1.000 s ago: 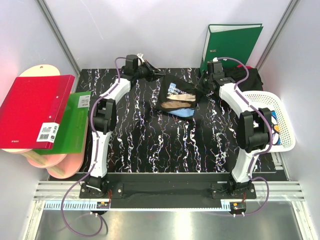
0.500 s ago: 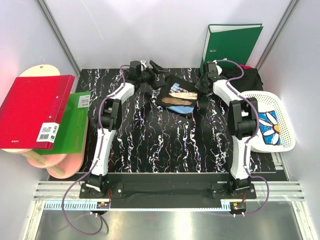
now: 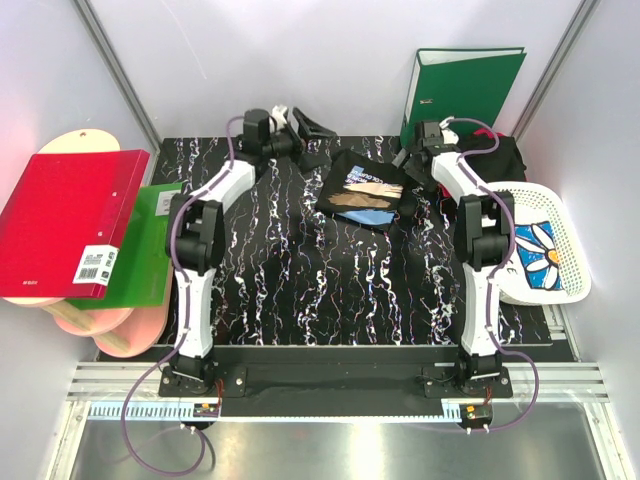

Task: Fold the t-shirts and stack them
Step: Smooth out wrinkles on the folded tshirt

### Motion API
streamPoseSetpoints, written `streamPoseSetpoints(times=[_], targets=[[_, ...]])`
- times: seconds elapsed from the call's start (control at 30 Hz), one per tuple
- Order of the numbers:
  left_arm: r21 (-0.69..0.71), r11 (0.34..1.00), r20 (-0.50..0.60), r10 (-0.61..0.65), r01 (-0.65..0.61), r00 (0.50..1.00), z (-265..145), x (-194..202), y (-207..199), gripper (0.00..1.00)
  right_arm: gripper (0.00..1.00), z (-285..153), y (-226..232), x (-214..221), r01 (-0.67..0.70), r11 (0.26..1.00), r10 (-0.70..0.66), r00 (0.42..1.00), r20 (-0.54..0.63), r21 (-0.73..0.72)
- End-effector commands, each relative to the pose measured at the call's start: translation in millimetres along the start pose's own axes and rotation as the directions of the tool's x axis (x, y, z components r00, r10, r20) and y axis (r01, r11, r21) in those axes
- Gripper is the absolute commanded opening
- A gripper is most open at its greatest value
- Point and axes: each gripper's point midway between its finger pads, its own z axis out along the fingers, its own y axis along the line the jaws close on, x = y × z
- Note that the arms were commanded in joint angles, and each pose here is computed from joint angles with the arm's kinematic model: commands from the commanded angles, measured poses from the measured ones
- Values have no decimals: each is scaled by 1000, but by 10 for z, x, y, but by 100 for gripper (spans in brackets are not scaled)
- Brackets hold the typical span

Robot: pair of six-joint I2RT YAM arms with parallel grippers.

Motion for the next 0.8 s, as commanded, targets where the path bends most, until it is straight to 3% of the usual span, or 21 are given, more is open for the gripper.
streamPoseSetpoints(times=[0.0, 0.1, 0.13, 0.17, 0.2, 0.23, 0.27, 0.3, 0.37, 0.47, 0.77], targets=[[51, 971, 3, 232, -232, 973, -360, 129, -790, 99, 100, -738, 249, -500, 31, 995, -19, 992, 128, -93], [4, 973, -6, 231, -231, 973, -371, 140, -689, 99, 100, -1071, 441, -555, 44, 974, -13, 990, 138, -221], [-10, 978, -23, 209, -209, 978, -346, 164, -570, 99, 95, -1214, 571, -531, 50, 952, -16, 993, 115, -300], [-18, 980, -32, 196, -196, 980, -341, 180, -506, 98, 72, -1246, 638, -491, 39, 939, -7, 996, 94, -342], [-23, 982, -45, 187, -189, 981, -328, 224, -459, 83, 43, -1256, 742, -451, 34, 917, -5, 997, 75, -398], [-34, 985, -69, 169, -171, 983, -318, 283, -346, 72, 0, -1275, 851, -335, 27, 889, -21, 1000, 19, -457], [-35, 985, -80, 168, -172, 982, -324, 316, -323, 56, 0, -1267, 934, -257, -3, 870, -12, 1000, -29, -493], [-34, 985, -89, 168, -172, 982, -336, 361, -325, 1, 0, -1165, 1015, -149, -19, 854, -27, 996, -81, -519], [-53, 986, -107, 153, -159, 983, -369, 435, -203, 0, 0, -1245, 1287, 76, -46, 785, -89, 979, -186, -618], [-103, 983, -121, 137, -150, 983, -427, 520, -23, 0, 0, -1060, 1430, 520, -89, 754, -164, 934, -317, -651], [-158, 977, -144, 119, -141, 982, -544, 675, 179, 0, 0, -285, 1197, 1291, -203, 839, -139, 818, -559, -505]])
